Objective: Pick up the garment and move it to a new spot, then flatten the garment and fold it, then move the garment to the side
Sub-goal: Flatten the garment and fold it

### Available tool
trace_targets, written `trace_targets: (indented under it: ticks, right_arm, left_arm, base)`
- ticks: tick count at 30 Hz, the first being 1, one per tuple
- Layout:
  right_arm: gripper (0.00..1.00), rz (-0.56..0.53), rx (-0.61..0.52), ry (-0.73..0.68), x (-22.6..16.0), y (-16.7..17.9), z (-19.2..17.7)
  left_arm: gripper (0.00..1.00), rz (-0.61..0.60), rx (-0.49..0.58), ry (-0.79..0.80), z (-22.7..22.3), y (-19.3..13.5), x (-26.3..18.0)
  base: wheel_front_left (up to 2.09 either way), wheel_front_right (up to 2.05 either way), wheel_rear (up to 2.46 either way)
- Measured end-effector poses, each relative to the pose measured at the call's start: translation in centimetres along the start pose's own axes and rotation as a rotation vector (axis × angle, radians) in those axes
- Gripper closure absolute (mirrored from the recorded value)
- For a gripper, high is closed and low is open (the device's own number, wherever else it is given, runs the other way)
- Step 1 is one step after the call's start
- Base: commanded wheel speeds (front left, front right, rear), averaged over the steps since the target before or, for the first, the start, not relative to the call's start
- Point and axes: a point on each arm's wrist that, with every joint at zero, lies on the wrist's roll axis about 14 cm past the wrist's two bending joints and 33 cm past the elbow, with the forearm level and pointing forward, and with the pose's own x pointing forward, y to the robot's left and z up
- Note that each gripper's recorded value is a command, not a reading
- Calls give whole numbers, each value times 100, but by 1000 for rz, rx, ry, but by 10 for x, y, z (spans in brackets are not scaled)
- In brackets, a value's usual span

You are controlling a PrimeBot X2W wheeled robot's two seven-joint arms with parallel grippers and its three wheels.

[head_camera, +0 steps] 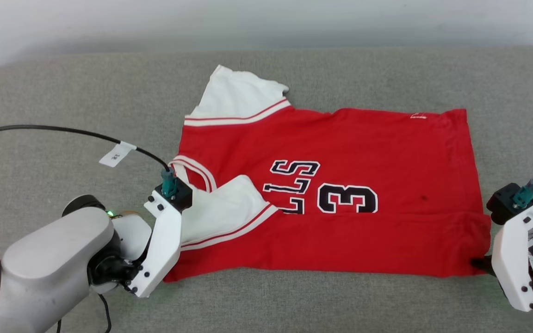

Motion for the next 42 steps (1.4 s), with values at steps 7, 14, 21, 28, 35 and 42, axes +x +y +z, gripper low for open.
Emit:
trace_targets:
  ticks: [7, 14, 21, 28, 35, 42]
  right_arm:
    - [100, -19, -61, -131, -42, 2, 12]
    - [100, -10, -73, -106, -59, 7, -19]
    - [100, 5, -43, 0, -42, 11, -54]
    - [0, 24, -3, 14, -23, 19, -62]
    - [0, -79, -29, -276, -48, -1, -9]
    - [0, -224, 3, -780, -106, -21, 65]
  left_arm:
    - [100, 9, -10, -46, -11, -10, -20]
    - [100, -17, -23, -40, -39, -27, -27]
    - [100, -69, -58, 10, -61, -39, -7]
    - [0, -72, -90, -4, -64, -40, 6]
    - [0, 4, -79, -135, -52, -25, -17]
    - [0, 200, -49, -384, -4, 18, -66]
  base:
    - [0, 0, 0]
    - [0, 0, 0]
    - [0, 0, 0]
    - [0, 0, 0]
    - [0, 0, 0]
    - [0, 0, 0]
